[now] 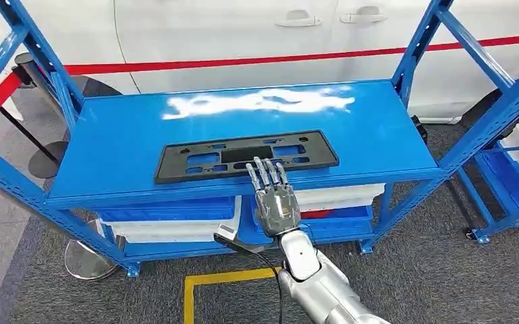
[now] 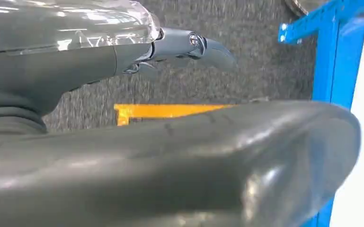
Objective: Take the parts from the cabinet and place them on the table.
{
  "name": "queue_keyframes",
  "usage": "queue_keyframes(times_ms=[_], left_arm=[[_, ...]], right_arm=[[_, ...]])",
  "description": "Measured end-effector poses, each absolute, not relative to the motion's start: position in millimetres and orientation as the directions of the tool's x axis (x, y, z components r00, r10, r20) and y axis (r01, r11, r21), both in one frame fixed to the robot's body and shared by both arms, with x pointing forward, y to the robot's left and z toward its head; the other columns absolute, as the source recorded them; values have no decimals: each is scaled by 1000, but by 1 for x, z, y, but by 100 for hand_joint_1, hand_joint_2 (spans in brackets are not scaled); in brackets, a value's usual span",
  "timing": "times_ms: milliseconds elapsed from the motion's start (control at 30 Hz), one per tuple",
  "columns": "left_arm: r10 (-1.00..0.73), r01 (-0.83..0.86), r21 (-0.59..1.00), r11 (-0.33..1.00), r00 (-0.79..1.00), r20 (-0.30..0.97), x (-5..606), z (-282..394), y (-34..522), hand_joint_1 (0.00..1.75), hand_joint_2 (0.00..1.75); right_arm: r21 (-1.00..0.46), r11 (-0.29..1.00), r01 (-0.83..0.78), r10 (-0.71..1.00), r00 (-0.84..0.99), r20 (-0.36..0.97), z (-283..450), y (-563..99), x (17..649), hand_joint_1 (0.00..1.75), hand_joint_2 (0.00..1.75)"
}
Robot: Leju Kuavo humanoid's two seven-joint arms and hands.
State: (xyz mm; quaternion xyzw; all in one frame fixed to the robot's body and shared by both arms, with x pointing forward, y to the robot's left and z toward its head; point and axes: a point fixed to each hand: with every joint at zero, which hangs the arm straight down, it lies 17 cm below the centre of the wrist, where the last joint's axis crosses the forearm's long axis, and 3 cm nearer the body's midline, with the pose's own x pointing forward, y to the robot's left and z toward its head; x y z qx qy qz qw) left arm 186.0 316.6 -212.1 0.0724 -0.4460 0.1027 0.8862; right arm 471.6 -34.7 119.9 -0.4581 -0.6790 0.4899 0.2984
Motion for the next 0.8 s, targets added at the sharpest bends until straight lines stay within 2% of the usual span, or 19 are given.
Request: queue_keyframes(times_ms=[800], left_arm=[[120,-252,41,967,589,799,182,-214,317,0,0]], right_arm=[[-945,99,311,911,-410,-39,112,-30,468,0,175]])
